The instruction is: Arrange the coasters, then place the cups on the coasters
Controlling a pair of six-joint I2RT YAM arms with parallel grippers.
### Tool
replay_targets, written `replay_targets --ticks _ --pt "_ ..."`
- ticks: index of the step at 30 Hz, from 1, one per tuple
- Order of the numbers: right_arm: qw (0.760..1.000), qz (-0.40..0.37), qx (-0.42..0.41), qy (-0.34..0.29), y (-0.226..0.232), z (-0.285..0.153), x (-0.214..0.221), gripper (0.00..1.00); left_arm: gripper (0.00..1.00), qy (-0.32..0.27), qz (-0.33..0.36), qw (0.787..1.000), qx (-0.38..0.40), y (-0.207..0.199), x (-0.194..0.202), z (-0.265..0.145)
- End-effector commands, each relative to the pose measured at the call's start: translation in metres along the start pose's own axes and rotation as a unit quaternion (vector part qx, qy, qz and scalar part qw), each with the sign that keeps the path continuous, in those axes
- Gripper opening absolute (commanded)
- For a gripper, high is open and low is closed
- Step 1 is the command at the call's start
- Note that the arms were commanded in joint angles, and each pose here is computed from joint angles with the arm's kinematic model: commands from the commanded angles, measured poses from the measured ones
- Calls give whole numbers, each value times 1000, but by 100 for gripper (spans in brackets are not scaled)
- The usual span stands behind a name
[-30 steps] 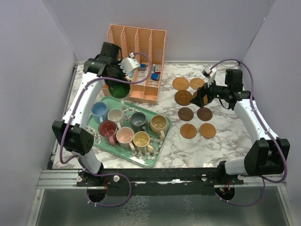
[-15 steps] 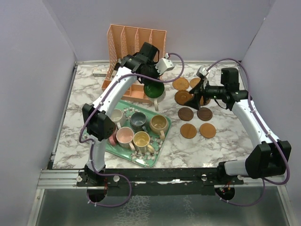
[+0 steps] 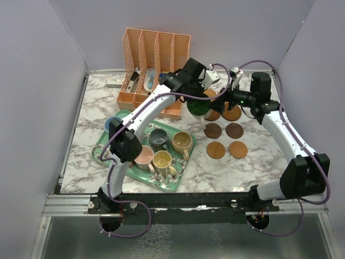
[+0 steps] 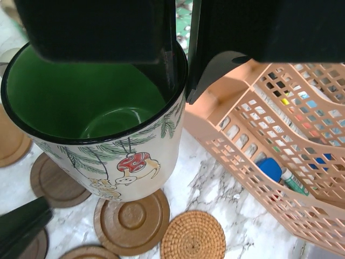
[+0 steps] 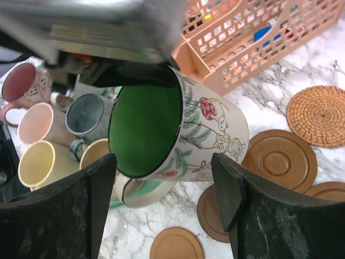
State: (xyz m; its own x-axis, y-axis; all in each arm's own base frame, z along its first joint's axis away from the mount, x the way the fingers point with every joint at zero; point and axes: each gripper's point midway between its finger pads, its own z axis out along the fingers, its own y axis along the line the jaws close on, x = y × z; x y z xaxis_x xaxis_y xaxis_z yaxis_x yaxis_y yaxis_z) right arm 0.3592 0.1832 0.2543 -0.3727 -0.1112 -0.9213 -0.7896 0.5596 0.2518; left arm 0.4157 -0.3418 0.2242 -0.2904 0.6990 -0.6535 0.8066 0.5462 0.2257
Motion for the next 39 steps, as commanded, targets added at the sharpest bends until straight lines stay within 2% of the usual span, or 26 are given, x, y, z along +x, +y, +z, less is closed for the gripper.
replay_targets --ticks 1,15,23,30,33,37,39 --pt "998 30 53 -21 -19 10 -18 70 0 -97 -57 993 -44 14 -54 -19" --pt "984 59 166 6 -59 15 2 46 0 -91 -61 993 -47 -12 -60 -3" --pt "978 58 197 31 -67 20 21 39 0 -99 -66 991 -56 -14 -68 -4" --pt "970 55 232 47 -82 18 35 29 0 -99 -78 991 -53 -15 -67 -3" --pt "967 55 244 50 -87 17 41 22 0 -101 -81 990 -51 -16 -68 -5" --pt "965 54 251 53 -90 16 46 4 0 -108 -84 990 -34 -22 -72 -9" --pt "964 54 256 53 -91 15 47 1 0 -113 -85 990 -20 -27 -74 -11"
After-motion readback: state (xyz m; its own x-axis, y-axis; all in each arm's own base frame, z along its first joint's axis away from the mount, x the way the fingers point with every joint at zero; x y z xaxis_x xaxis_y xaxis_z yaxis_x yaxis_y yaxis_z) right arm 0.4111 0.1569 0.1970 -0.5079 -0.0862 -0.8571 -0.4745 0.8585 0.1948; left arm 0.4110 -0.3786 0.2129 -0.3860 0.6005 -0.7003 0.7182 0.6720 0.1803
